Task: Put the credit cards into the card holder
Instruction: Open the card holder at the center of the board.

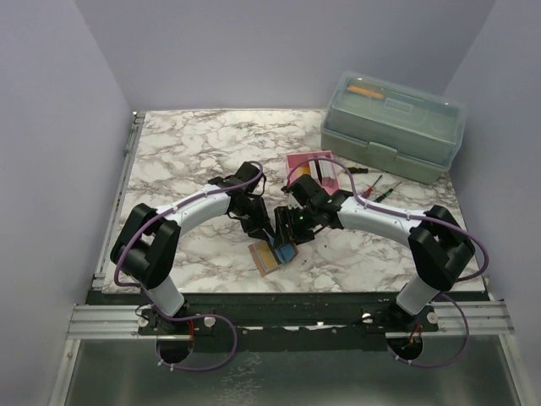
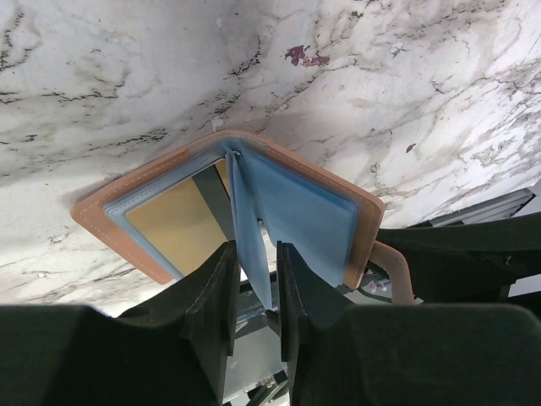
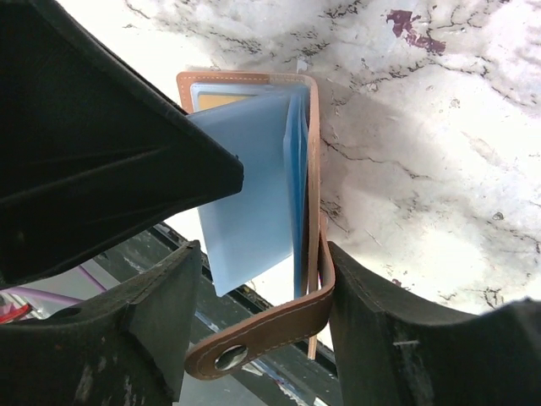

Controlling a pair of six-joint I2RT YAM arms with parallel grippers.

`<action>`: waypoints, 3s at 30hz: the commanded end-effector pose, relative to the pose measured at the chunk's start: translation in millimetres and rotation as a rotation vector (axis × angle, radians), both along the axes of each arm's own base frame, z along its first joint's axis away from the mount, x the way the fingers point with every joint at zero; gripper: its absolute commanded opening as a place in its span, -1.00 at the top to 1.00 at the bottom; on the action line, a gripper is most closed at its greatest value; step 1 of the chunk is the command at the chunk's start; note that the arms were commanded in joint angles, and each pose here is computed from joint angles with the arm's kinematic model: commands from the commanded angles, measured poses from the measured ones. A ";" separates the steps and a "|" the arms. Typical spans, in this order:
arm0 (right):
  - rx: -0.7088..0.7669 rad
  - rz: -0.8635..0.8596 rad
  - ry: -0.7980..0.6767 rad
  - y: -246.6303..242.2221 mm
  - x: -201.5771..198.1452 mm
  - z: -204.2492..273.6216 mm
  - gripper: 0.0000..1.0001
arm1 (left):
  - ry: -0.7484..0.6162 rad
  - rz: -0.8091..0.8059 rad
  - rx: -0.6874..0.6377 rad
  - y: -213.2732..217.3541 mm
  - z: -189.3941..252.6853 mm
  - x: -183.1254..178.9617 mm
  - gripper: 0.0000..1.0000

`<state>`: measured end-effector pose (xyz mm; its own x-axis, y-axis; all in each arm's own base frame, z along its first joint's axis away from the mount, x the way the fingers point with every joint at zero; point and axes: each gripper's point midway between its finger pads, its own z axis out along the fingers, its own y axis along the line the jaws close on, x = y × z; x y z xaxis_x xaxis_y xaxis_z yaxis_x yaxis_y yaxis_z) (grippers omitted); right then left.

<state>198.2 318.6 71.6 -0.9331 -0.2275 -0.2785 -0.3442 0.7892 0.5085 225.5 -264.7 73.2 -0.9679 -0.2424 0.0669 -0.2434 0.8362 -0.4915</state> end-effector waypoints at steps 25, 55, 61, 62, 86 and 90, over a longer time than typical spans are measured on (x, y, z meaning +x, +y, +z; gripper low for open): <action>-0.039 -0.040 0.006 -5.3 -0.5 -8.6 0.45 | -0.076 0.008 0.000 14.8 23.3 -8.5 -0.01; -0.230 -0.166 -0.053 -50.2 4.4 -7.5 0.19 | 0.025 -0.077 0.219 61.2 -41.9 -44.9 0.22; -0.160 -0.049 -0.080 -34.2 -0.3 30.6 -0.21 | 0.014 -0.090 0.195 55.3 -35.6 -40.5 0.18; -0.155 -0.037 -0.091 -32.2 -0.2 39.4 -0.25 | 0.009 -0.092 0.187 54.3 -32.1 -40.5 0.17; -0.130 -0.085 0.009 -22.4 0.1 -35.0 0.76 | 0.103 -0.089 -0.072 4.5 -26.2 -41.1 0.24; -0.167 -0.071 0.043 -35.2 -13.0 -49.8 0.76 | 0.094 -0.059 0.050 30.5 -43.5 -50.4 0.22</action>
